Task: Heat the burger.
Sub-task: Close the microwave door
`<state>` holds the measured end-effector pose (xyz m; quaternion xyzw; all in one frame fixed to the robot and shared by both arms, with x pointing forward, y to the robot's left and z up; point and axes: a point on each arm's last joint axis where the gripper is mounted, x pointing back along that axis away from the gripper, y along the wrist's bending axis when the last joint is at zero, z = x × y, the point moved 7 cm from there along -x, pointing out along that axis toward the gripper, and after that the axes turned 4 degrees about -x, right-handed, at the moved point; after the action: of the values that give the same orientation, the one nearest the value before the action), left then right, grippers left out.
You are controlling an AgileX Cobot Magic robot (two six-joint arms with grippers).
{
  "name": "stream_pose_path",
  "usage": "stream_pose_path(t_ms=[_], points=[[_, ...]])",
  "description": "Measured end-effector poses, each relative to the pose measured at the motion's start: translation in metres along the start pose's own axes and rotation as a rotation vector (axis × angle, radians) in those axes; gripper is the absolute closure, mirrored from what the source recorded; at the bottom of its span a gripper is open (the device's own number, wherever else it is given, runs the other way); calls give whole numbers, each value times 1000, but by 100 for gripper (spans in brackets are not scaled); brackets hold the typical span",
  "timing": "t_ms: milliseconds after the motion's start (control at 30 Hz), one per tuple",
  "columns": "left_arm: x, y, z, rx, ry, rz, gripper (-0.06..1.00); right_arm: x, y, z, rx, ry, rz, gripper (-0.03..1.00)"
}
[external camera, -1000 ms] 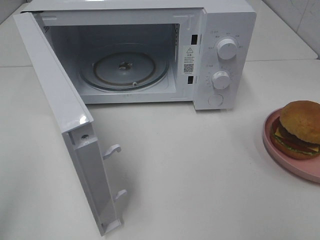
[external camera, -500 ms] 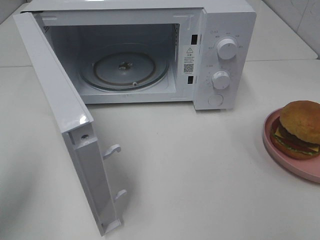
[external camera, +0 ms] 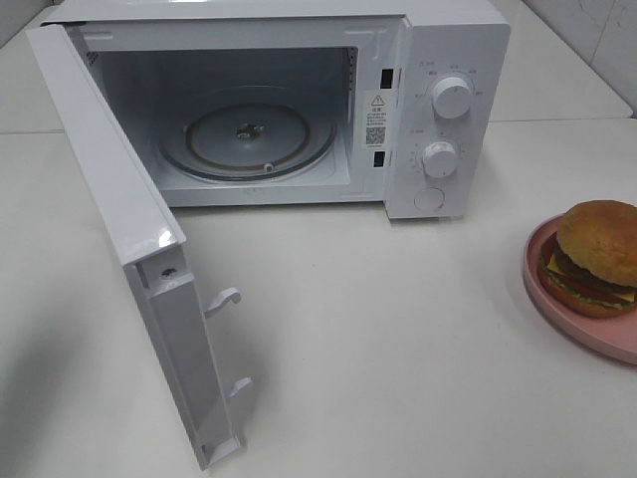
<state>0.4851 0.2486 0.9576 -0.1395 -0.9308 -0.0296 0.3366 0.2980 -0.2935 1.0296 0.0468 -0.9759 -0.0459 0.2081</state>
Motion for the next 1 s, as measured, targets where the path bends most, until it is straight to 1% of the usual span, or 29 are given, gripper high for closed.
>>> stream_pose_path(t_ms=[33, 67, 133, 200, 333, 567, 600, 667, 733, 833, 900, 967, 1000], points=[[0, 0, 0, 0, 0, 0, 94, 0, 0, 0, 0, 0, 0, 39], [-7, 0, 3, -8, 22, 7, 94, 0, 0, 0, 0, 0, 0, 39], [-10, -1, 1, -18, 22, 8, 94, 0, 0, 0, 0, 0, 0, 39], [-19, -6, -2, -55, 29, 22, 94, 0, 0, 0, 0, 0, 0, 40], [-32, -12, -9, -88, 35, 31, 94, 0, 0, 0, 0, 0, 0, 40], [-53, -19, -18, -105, 54, 43, 94, 0, 0, 0, 0, 0, 0, 40], [-61, -23, -21, -116, 62, 53, 94, 0, 0, 0, 0, 0, 0, 40], [-64, -25, -23, -123, 65, 58, 94, 0, 0, 0, 0, 0, 0, 40], [-79, -32, -26, -149, 78, 67, 94, 0, 0, 0, 0, 0, 0, 40], [-83, -35, -27, -152, 82, 73, 94, 0, 0, 0, 0, 0, 0, 40], [-97, -41, -28, -164, 101, 85, 94, 0, 0, 0, 0, 0, 0, 40], [-101, -43, -29, -168, 104, 89, 94, 0, 0, 0, 0, 0, 0, 40], [-107, -48, -31, -178, 108, 100, 94, 0, 0, 0, 0, 0, 0, 40]])
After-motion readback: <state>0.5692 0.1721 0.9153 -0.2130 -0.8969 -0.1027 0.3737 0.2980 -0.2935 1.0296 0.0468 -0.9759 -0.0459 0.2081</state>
